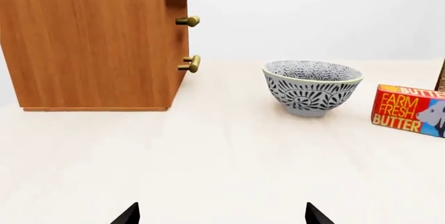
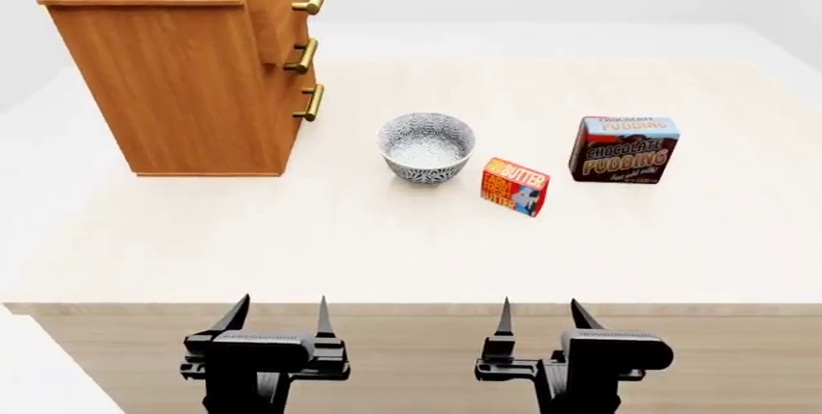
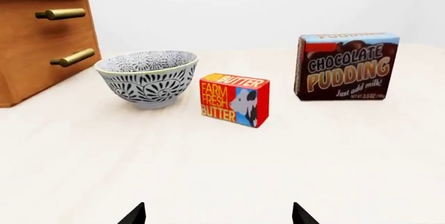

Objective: Put the butter at the back in the top drawer of the cabinet and close it.

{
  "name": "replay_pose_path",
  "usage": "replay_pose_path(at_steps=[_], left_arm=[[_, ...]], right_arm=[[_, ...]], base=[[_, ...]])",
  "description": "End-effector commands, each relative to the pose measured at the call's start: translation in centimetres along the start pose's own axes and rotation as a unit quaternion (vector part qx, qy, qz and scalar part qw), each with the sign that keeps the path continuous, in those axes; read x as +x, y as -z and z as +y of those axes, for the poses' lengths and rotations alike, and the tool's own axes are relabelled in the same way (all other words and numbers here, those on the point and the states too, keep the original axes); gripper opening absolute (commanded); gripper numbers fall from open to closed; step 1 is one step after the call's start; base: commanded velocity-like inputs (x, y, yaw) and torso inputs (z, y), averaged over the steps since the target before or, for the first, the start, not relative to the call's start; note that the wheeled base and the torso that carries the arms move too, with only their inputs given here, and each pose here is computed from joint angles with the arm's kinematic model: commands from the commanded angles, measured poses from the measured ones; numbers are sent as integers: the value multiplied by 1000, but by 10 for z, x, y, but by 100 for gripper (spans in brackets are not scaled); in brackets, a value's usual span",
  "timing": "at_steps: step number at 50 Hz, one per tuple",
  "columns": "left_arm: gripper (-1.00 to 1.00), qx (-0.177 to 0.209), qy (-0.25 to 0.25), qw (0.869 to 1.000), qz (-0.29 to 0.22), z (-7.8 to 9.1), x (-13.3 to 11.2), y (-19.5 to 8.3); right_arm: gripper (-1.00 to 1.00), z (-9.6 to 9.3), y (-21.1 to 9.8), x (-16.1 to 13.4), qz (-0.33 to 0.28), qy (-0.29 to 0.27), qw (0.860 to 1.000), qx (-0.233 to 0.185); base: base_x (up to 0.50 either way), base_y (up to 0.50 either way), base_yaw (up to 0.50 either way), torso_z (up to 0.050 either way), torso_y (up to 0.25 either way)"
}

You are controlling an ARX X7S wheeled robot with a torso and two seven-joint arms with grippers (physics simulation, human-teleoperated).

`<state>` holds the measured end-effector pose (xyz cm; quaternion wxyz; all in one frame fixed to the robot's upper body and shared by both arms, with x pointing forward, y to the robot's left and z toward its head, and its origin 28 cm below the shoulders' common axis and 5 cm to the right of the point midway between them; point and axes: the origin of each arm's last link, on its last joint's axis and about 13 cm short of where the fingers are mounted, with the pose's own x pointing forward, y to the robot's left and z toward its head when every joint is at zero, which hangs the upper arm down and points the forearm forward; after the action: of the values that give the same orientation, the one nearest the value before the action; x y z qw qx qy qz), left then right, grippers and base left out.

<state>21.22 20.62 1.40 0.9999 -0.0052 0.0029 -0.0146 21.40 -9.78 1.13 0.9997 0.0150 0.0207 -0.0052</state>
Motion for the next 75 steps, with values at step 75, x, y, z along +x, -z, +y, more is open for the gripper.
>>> replay_pose_path(at_steps=[75], left_arm=[[100, -26, 19, 997, -70, 4, -43, -120]], right_arm=[[100, 7, -110, -41, -91, -47, 995, -17]], base=[[159, 11, 0, 27, 0]])
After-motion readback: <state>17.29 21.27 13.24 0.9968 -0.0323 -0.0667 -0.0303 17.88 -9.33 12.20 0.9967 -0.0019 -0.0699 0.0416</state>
